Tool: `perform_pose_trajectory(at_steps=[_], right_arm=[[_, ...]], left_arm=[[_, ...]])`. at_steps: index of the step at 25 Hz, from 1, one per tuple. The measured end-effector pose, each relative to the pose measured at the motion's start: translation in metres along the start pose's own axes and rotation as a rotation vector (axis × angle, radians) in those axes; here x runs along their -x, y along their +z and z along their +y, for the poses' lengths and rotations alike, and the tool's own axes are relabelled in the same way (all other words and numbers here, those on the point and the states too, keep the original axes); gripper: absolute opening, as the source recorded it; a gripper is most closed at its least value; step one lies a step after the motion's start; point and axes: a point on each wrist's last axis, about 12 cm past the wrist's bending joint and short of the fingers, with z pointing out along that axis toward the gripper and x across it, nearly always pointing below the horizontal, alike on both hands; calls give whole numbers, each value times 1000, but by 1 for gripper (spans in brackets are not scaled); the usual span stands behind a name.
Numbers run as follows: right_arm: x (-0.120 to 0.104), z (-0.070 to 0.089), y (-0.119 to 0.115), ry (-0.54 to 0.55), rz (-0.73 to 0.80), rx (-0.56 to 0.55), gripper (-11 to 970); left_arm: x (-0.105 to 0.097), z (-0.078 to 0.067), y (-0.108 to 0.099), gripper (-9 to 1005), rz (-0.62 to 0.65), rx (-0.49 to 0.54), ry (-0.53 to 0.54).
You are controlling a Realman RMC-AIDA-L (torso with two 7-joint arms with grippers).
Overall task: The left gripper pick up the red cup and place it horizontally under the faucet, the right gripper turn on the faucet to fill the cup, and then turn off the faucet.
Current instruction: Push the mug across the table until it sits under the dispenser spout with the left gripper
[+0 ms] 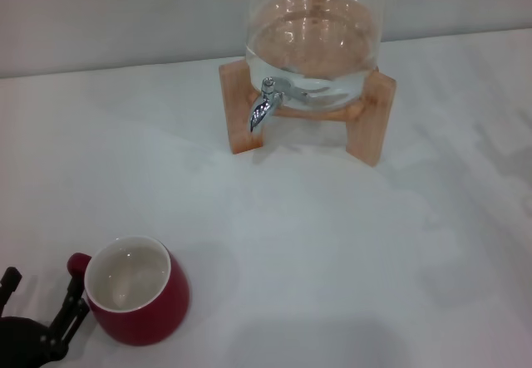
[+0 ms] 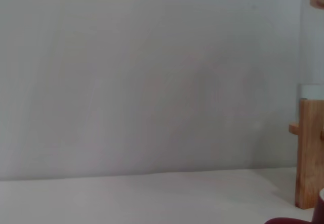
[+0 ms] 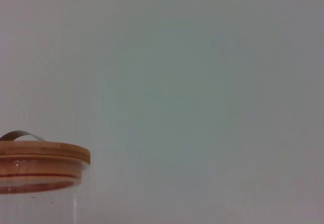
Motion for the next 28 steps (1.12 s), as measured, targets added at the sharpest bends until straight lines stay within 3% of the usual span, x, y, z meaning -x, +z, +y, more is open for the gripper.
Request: perform_pose_trajectory(at_steps=[28], right_arm=[[0,0,0,0,-1,1,860]], left_arm=[[0,4,6,876,17,-9,-7]])
